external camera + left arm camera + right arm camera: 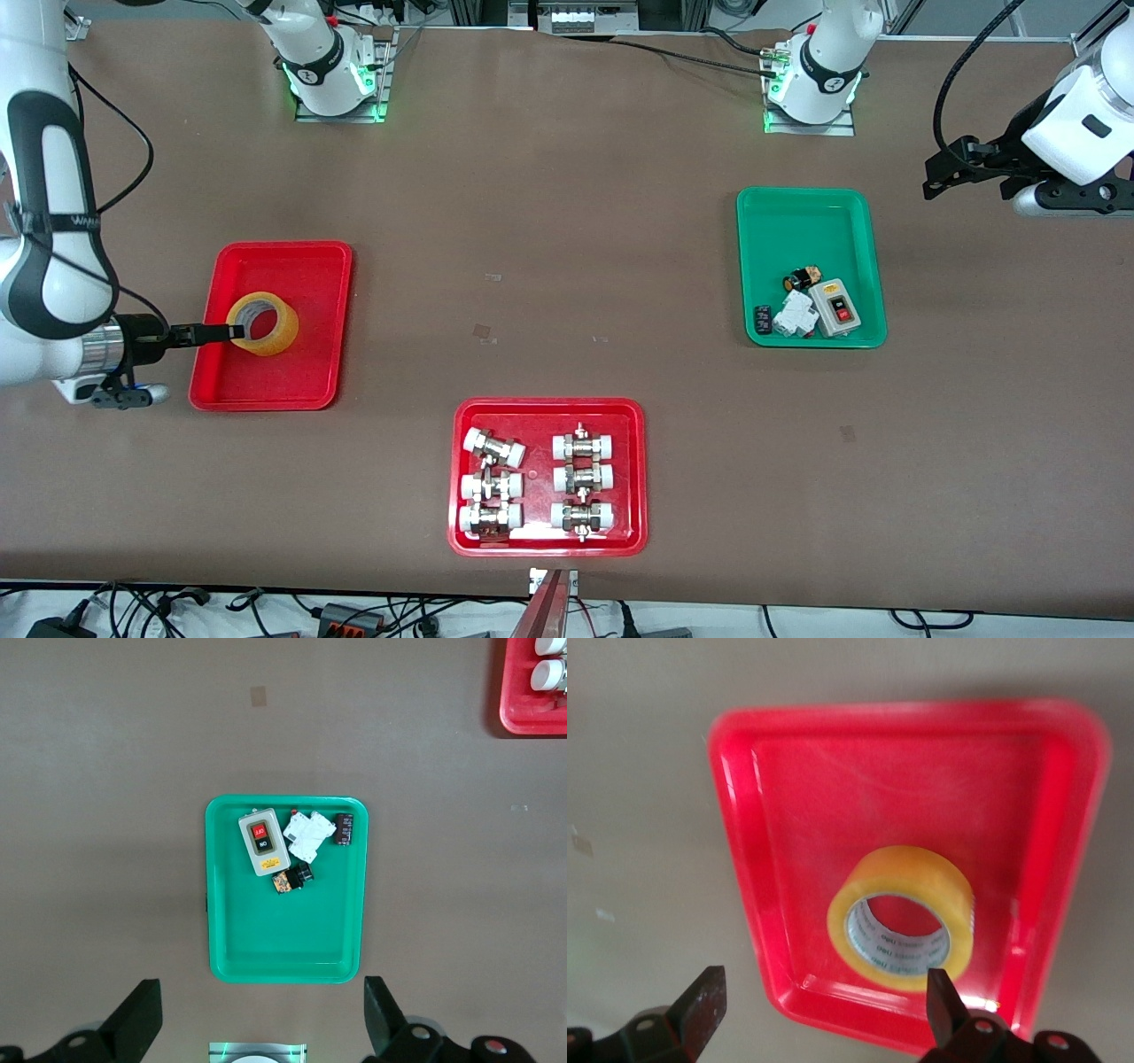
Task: Left arm passes tape to right arm into tray
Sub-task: 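Open the right gripper and raise it away from the tape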
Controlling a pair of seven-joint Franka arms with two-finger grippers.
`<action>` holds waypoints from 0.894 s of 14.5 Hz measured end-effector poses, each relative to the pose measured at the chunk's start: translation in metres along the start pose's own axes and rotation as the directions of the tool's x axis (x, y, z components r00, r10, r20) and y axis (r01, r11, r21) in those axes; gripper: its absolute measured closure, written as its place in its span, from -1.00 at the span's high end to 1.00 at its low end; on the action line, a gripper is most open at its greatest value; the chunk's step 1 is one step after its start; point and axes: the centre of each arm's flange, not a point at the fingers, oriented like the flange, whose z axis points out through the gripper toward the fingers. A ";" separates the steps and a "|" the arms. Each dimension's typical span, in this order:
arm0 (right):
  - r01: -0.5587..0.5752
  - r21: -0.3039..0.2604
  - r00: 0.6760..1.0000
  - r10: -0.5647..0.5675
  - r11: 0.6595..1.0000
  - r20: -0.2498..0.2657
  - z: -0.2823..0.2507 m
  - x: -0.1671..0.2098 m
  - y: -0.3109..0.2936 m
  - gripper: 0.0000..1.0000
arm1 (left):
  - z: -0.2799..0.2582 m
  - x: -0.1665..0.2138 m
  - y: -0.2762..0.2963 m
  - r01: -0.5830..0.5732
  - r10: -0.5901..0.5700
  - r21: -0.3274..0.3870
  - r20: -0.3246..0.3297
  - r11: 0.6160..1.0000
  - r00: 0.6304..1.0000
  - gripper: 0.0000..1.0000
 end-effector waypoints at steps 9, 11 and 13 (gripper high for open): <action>-0.004 -0.249 0.982 -0.043 0.969 -0.186 -0.193 -0.104 -0.085 1.00 | -0.008 0.007 0.005 -0.046 0.046 0.029 -0.010 0.999 0.999 1.00; -0.008 -0.251 0.976 -0.047 0.968 -0.212 -0.214 -0.113 -0.091 1.00 | -0.008 0.008 0.005 -0.048 0.048 0.029 -0.009 0.998 0.999 1.00; -0.039 -0.244 0.973 -0.019 0.969 -0.231 -0.219 -0.115 -0.094 1.00 | -0.008 0.008 0.005 -0.051 0.051 0.029 -0.009 0.998 0.999 1.00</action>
